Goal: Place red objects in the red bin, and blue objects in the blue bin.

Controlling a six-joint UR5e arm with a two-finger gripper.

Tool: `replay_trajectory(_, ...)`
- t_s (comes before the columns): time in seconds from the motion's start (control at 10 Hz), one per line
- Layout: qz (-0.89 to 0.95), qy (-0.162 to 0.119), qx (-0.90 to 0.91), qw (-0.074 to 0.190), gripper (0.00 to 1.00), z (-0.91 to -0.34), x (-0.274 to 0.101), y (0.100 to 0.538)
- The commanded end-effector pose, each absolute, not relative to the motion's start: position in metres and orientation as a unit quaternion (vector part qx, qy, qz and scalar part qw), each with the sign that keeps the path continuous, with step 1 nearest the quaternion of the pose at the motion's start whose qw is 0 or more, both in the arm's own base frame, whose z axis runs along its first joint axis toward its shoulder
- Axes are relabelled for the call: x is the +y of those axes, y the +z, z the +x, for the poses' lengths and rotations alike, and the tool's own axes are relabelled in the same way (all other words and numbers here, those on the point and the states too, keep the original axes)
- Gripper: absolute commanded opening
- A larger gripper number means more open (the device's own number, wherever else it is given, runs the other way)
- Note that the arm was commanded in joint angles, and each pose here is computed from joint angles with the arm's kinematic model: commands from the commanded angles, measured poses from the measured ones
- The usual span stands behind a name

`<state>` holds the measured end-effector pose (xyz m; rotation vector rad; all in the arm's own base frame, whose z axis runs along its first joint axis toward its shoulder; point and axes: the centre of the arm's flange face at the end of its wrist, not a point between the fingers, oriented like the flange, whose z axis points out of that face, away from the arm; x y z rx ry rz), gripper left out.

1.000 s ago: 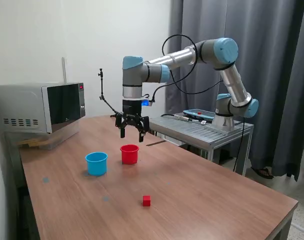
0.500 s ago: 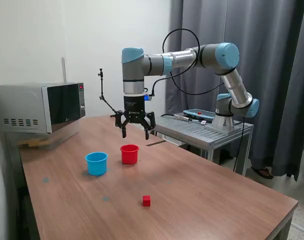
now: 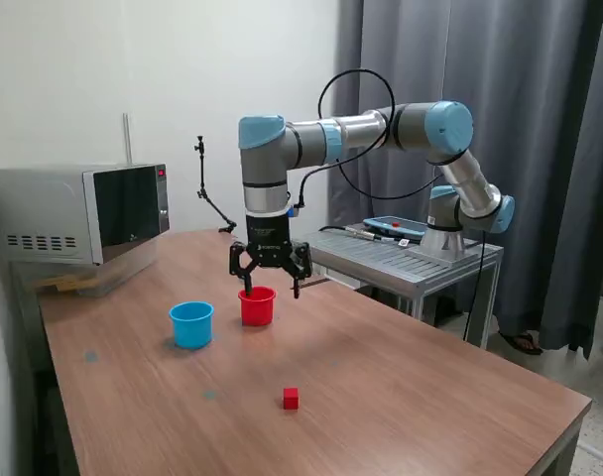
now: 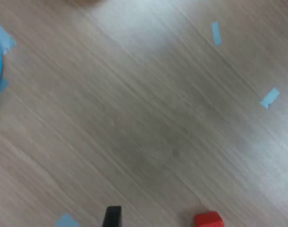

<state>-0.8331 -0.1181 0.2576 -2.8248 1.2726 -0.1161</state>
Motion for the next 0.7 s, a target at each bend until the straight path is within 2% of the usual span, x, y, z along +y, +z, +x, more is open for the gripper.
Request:
replay_trajectory(0.0, -0.922, -0.034, 0.385, 0.028, 1.0, -0.842, -0.154, 0.235)
replay_trajectory(0.6, -0.924, -0.057, 0.375, 0.041, 1.0, -0.848, -0.182, 0.191)
